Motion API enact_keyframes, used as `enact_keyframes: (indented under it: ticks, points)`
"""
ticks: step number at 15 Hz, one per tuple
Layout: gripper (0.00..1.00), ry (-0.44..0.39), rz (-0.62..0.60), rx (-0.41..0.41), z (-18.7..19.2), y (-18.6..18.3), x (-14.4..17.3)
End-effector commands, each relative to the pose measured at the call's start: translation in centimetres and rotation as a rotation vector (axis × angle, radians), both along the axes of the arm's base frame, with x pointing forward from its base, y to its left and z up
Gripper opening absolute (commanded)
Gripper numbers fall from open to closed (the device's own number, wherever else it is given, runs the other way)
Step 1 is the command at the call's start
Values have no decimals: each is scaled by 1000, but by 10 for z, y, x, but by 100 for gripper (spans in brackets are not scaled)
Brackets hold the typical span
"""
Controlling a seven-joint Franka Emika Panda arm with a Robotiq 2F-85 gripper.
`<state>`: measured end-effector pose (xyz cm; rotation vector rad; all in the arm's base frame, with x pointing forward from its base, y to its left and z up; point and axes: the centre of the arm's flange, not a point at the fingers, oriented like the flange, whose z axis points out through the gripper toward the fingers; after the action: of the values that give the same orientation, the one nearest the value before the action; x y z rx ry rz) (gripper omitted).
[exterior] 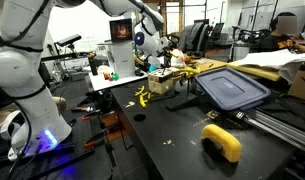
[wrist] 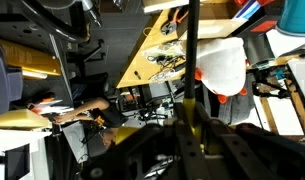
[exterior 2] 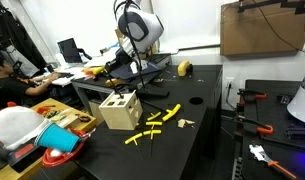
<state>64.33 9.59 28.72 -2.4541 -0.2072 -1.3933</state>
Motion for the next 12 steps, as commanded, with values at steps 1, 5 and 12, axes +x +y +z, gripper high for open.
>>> enact_keyframes:
  ticks: [1,5,12]
  points:
    - [3,5,3,-16,9,6,-20]
    - [3,0,13,-24,-4,3,-21]
    - [3,21,9,-45,-25,-4,-19]
